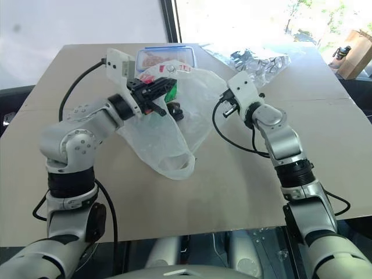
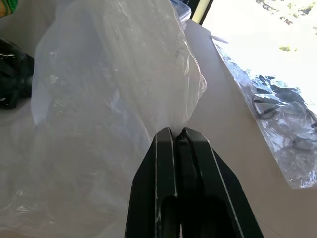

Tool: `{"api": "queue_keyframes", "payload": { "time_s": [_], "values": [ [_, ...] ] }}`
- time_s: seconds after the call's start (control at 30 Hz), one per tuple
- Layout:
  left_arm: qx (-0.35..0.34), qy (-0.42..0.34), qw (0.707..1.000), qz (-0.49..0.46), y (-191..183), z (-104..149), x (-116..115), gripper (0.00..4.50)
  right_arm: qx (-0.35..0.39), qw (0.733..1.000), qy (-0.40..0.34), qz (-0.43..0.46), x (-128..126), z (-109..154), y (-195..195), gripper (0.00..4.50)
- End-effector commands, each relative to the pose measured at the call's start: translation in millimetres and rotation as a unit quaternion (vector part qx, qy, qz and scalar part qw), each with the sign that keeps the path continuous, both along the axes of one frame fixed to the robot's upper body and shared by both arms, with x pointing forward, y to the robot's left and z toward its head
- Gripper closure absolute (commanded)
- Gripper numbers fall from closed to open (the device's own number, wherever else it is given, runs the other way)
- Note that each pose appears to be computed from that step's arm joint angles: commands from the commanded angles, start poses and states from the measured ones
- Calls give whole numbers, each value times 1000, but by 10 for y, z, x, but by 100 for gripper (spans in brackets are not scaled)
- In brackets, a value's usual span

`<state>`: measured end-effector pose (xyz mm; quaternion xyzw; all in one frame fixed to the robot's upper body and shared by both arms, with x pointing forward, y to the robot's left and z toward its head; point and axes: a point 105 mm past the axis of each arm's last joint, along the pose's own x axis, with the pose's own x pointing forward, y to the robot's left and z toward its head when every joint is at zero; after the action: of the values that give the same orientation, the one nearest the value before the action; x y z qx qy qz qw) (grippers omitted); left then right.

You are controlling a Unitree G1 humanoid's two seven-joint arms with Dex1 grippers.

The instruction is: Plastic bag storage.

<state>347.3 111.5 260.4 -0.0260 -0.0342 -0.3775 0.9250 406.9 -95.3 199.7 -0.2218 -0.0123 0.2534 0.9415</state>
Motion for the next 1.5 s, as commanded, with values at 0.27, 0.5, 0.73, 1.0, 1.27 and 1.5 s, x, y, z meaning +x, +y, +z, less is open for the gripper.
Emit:
{"api": "queue_keyframes", "payload": {
  "time_s": [0.27, 0.5, 0.73, 1.0, 1.27, 1.5],
  "values": [
    [-153, 120, 928, -319, 186, 490, -838, 201, 24, 998, -47, -16, 2, 334, -189, 450],
    [80, 230, 898, -367, 127, -254, -1527, 164, 35, 998, -48, -14, -26, 369, -178, 450],
    [216, 202, 899, -323, 126, -751, -1460, 164, 35, 999, -40, -9, -74, 327, -133, 450],
    [335, 133, 889, -284, 206, -1073, -1247, 164, 32, 999, -37, -11, -88, 336, -124, 450],
    [282, 137, 896, -313, -73, -1202, -1165, 319, 48, 998, -27, -14, -69, 338, -131, 450],
    [100, 172, 922, -332, -30, -775, -1154, 447, 156, 988, 8, 0, -43, 463, -199, 450]
  ]
}}
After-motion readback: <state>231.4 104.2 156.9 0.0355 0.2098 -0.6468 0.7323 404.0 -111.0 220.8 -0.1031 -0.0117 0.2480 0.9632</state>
